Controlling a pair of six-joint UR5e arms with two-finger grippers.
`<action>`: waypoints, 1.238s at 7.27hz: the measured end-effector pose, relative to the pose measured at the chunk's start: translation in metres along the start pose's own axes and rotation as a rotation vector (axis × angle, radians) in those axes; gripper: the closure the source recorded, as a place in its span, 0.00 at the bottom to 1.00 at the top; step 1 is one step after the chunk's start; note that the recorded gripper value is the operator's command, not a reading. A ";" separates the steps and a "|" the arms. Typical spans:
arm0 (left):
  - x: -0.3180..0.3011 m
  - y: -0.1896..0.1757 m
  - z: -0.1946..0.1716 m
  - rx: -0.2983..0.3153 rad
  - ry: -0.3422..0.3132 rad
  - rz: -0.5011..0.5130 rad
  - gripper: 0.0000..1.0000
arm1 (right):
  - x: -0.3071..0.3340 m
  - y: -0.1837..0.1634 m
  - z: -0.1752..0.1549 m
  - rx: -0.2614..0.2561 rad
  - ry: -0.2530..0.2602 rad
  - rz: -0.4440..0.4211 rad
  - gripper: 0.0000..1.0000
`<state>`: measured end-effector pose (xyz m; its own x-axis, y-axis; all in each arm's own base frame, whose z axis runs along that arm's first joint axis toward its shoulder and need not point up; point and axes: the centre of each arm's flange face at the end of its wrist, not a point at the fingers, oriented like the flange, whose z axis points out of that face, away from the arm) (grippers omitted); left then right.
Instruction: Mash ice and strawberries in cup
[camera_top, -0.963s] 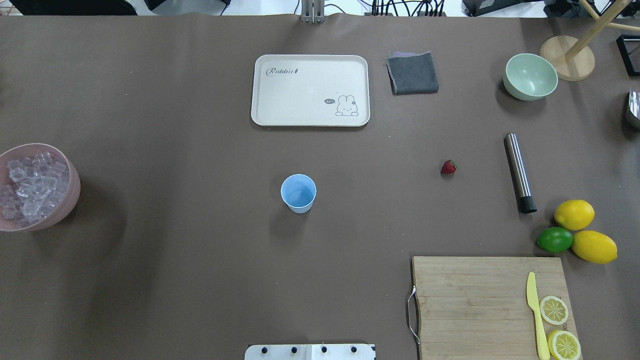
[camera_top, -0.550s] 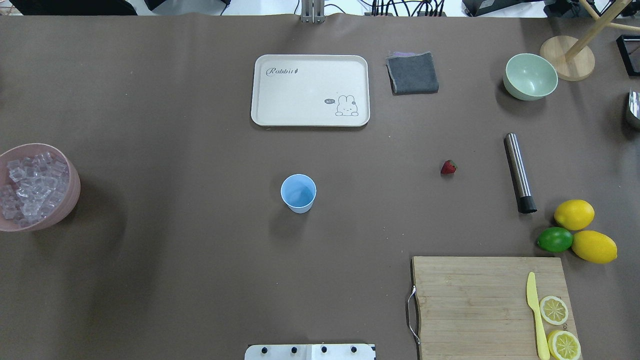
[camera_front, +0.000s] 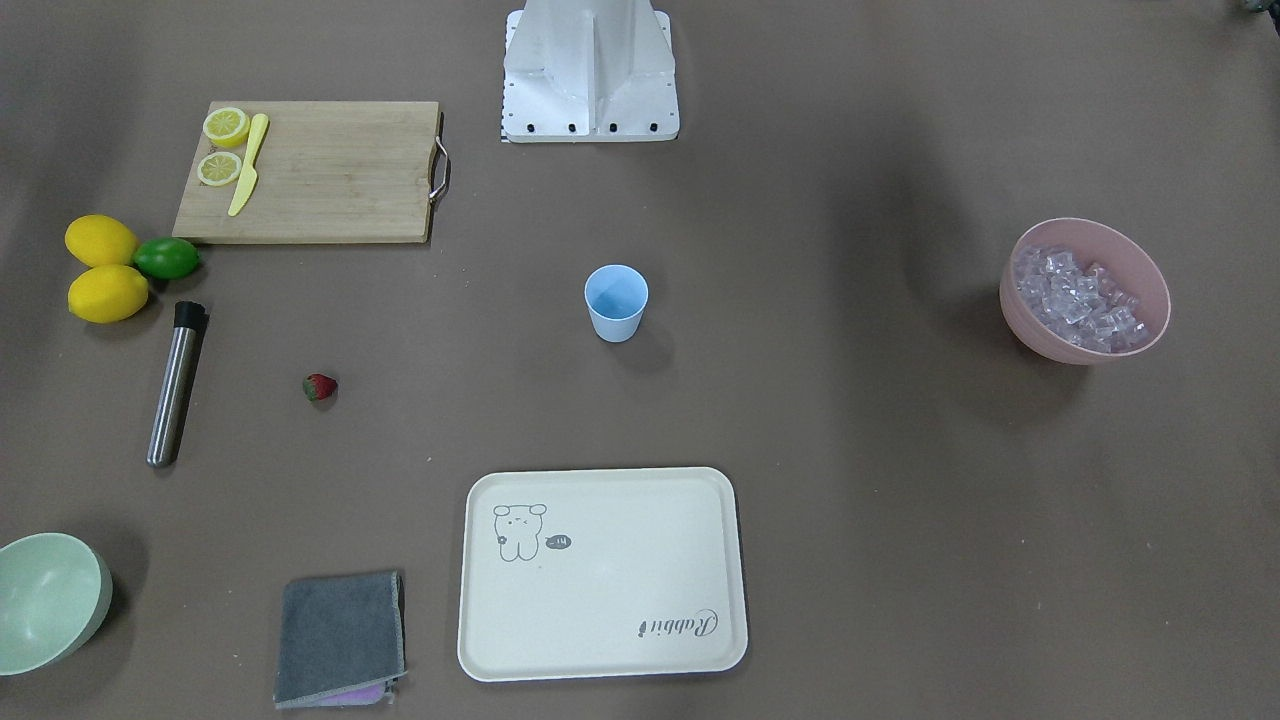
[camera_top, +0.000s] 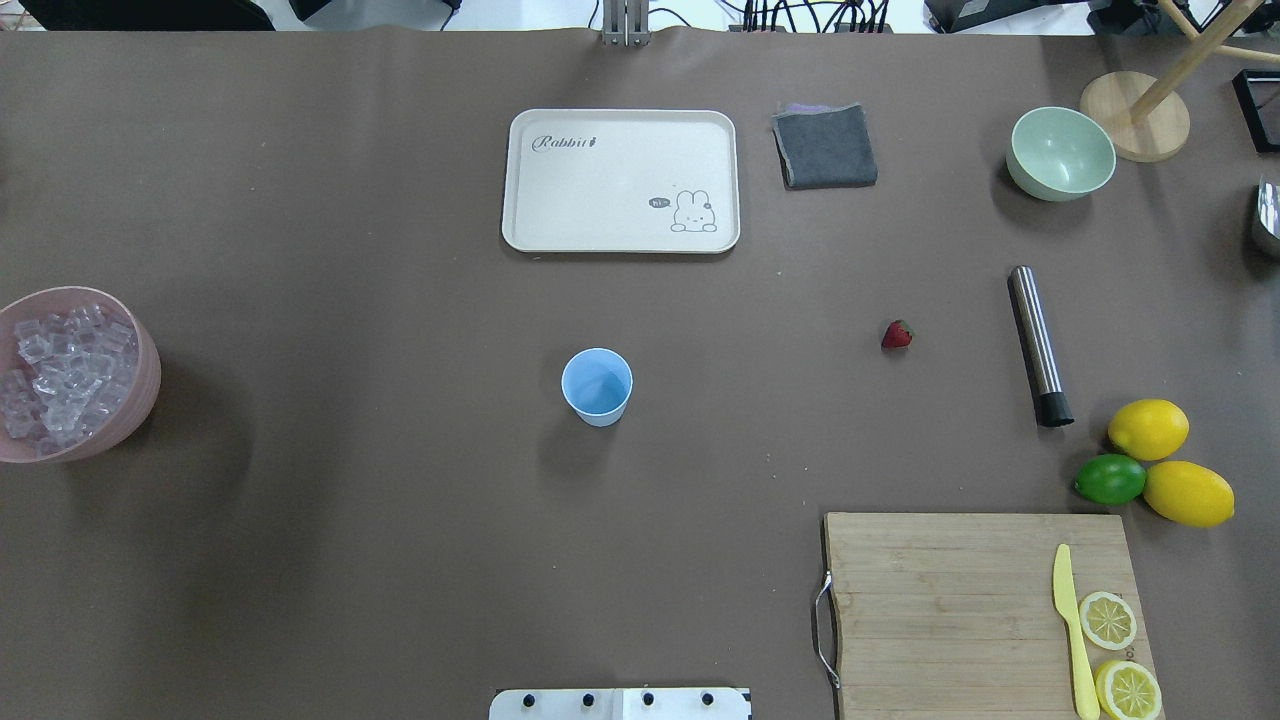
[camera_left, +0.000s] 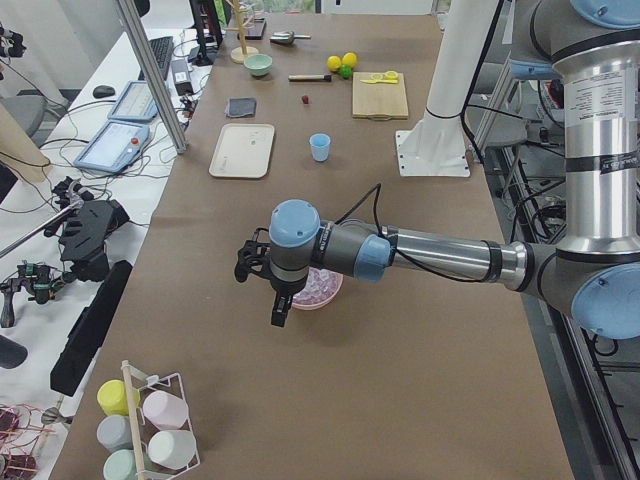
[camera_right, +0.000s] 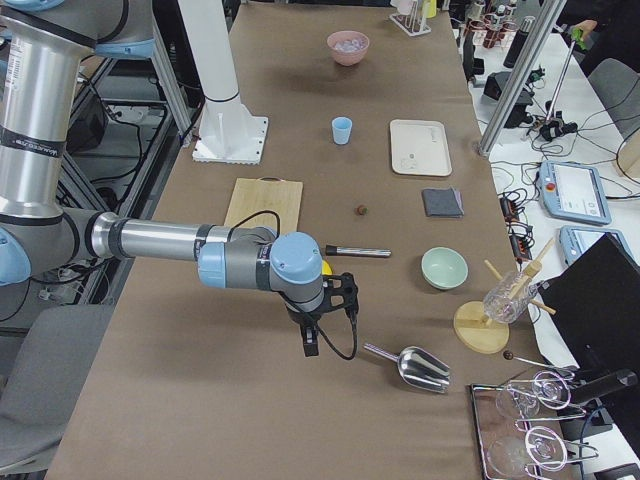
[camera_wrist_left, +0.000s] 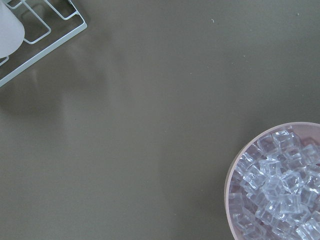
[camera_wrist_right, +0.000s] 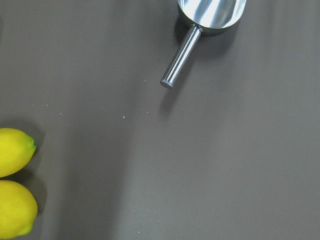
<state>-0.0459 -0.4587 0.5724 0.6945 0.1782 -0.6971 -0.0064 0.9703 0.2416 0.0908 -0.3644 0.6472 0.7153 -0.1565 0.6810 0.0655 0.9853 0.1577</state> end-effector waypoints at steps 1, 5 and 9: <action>0.001 -0.003 -0.001 0.004 -0.002 0.005 0.03 | 0.000 0.004 -0.001 0.003 -0.006 0.003 0.00; -0.004 0.002 0.003 -0.007 -0.009 -0.011 0.03 | -0.002 0.001 -0.007 0.023 0.009 -0.021 0.00; -0.011 0.004 0.005 -0.011 -0.056 -0.023 0.03 | -0.005 -0.002 -0.009 0.031 0.005 -0.025 0.00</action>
<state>-0.0503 -0.4573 0.5842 0.7338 0.1471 -0.6632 0.0023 0.9757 0.2190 0.0937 -0.3650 0.6369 0.7173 -0.1806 0.6730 0.0614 0.9785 0.1971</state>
